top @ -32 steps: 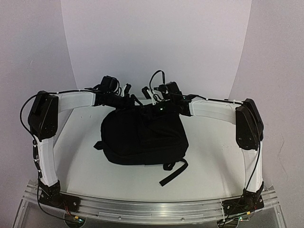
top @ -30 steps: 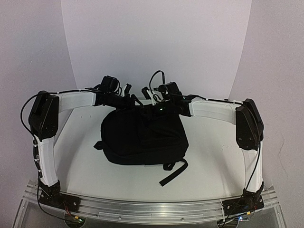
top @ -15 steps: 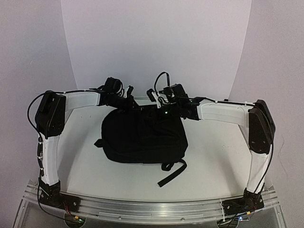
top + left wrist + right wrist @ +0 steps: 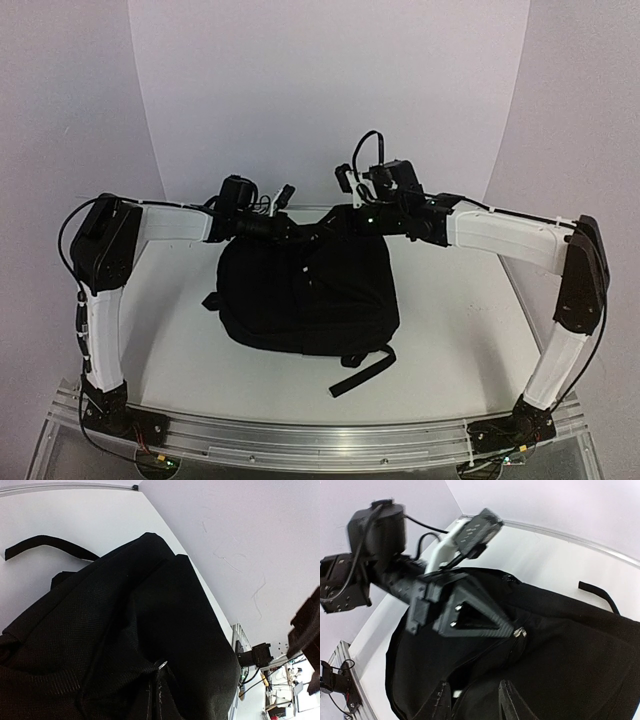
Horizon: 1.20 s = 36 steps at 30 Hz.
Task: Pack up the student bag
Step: Zip the student bag at the center of the board.
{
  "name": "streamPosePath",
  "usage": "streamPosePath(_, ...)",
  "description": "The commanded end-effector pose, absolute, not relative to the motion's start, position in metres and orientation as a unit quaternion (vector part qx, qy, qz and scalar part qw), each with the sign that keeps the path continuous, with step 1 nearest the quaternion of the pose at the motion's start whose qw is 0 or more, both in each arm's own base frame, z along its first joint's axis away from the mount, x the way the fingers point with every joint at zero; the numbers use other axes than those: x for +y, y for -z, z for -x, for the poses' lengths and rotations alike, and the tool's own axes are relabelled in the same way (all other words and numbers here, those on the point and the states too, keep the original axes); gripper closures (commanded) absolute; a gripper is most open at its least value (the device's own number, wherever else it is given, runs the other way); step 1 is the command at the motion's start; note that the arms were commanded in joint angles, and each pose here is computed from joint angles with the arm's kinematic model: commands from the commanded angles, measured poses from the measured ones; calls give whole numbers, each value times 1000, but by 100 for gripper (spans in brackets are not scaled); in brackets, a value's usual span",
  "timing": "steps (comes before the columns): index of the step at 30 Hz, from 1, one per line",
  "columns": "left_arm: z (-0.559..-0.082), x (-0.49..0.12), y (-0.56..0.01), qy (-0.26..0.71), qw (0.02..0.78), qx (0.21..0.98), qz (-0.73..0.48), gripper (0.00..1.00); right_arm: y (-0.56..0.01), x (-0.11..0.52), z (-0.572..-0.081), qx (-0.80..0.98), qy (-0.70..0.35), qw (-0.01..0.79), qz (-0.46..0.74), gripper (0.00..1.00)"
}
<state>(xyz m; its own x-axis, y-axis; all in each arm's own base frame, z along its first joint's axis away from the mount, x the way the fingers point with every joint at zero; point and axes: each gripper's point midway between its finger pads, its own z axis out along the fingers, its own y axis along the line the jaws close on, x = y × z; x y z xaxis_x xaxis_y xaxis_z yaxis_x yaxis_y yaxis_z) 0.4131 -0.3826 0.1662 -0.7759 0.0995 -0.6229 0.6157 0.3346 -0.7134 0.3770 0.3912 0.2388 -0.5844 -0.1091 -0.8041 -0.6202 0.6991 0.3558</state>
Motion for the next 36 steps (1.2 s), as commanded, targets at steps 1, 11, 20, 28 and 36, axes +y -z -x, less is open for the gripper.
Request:
streamPosePath(1, -373, -394, -217, 588, 249, 727, -254, 100, -248, 384, -368, 822, -321, 397, 252, 62)
streamPosePath(11, -377, -391, -239, 648, 238, 701, -177, 100, -219, 389, -378, 826, -316, 370, 283, 52)
streamPosePath(20, -381, -384, -249, 673, 231, 684, -160, 100, -208, 397, -396, 825, -320, 365, 290, 53)
streamPosePath(28, -382, -383, -250, 675, 229, 683, -160, 100, -200, 399, -412, 823, -327, 360, 293, 59)
streamPosePath(36, -388, -383, -248, 666, 229, 694, -150, 100, -200, 411, -401, 807, -361, 341, 320, 71)
